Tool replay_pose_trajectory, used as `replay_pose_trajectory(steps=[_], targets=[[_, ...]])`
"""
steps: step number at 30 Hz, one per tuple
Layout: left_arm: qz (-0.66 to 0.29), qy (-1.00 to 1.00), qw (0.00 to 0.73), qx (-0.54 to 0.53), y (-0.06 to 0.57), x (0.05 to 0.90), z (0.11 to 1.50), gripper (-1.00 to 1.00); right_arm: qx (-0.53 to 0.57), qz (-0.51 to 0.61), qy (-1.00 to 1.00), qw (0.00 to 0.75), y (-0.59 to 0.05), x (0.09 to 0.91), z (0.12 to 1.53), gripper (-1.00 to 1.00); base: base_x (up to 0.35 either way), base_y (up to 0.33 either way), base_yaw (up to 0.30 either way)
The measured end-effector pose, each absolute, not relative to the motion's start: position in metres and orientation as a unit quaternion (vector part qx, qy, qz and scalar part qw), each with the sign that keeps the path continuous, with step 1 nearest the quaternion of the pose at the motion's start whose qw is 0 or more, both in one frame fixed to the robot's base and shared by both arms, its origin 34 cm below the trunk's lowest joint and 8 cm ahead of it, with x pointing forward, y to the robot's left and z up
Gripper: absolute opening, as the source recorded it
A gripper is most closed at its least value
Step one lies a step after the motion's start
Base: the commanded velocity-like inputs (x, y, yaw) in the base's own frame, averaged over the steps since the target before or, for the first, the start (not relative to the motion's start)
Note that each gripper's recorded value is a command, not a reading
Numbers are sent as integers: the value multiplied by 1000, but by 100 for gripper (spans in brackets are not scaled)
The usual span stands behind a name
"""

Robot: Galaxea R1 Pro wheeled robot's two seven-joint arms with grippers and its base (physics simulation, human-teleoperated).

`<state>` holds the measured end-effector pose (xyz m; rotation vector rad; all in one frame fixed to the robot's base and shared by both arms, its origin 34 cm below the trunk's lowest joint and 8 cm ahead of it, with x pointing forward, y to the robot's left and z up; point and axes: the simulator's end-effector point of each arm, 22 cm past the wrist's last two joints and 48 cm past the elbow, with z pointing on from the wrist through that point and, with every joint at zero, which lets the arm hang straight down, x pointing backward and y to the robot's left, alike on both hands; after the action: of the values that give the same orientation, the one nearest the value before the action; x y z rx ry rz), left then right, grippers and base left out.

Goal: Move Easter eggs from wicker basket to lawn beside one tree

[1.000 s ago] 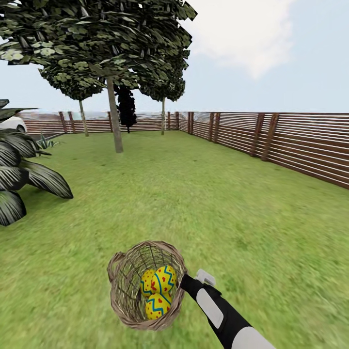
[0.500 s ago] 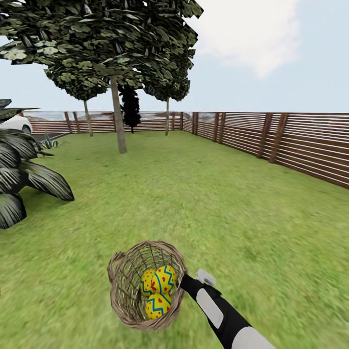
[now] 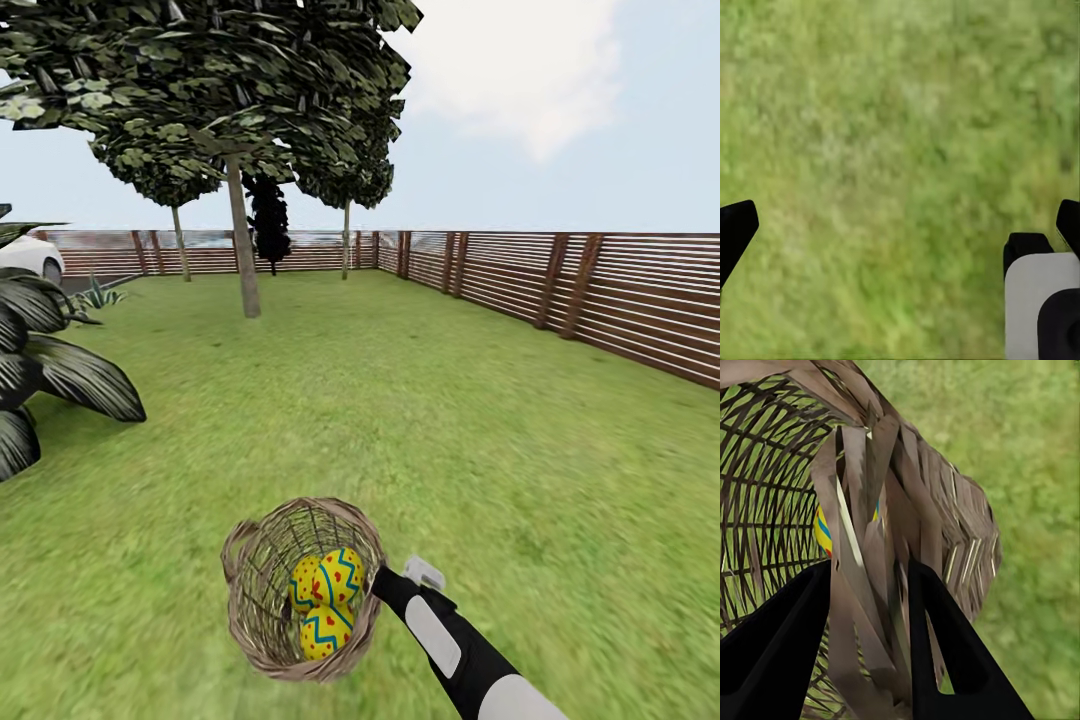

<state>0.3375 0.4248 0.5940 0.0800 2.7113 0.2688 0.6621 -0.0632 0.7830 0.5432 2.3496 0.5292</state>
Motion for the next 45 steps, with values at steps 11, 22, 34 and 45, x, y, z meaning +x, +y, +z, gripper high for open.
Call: replay_pose_trajectory(steps=[11, 22, 34, 45], targets=[[97, 973, 207, 29, 425, 338, 594, 100, 207, 202, 898, 330, -63, 662, 783, -100, 329, 0, 0], [97, 973, 207, 29, 426, 338, 594, 100, 207, 202, 898, 330, -63, 662, 783, -100, 329, 0, 0], [97, 973, 208, 29, 426, 338, 595, 100, 207, 202, 899, 330, -63, 662, 783, -100, 329, 0, 0], [100, 972, 203, 56, 424, 337, 594, 100, 206, 202, 899, 331, -63, 662, 783, -100, 329, 0, 0]])
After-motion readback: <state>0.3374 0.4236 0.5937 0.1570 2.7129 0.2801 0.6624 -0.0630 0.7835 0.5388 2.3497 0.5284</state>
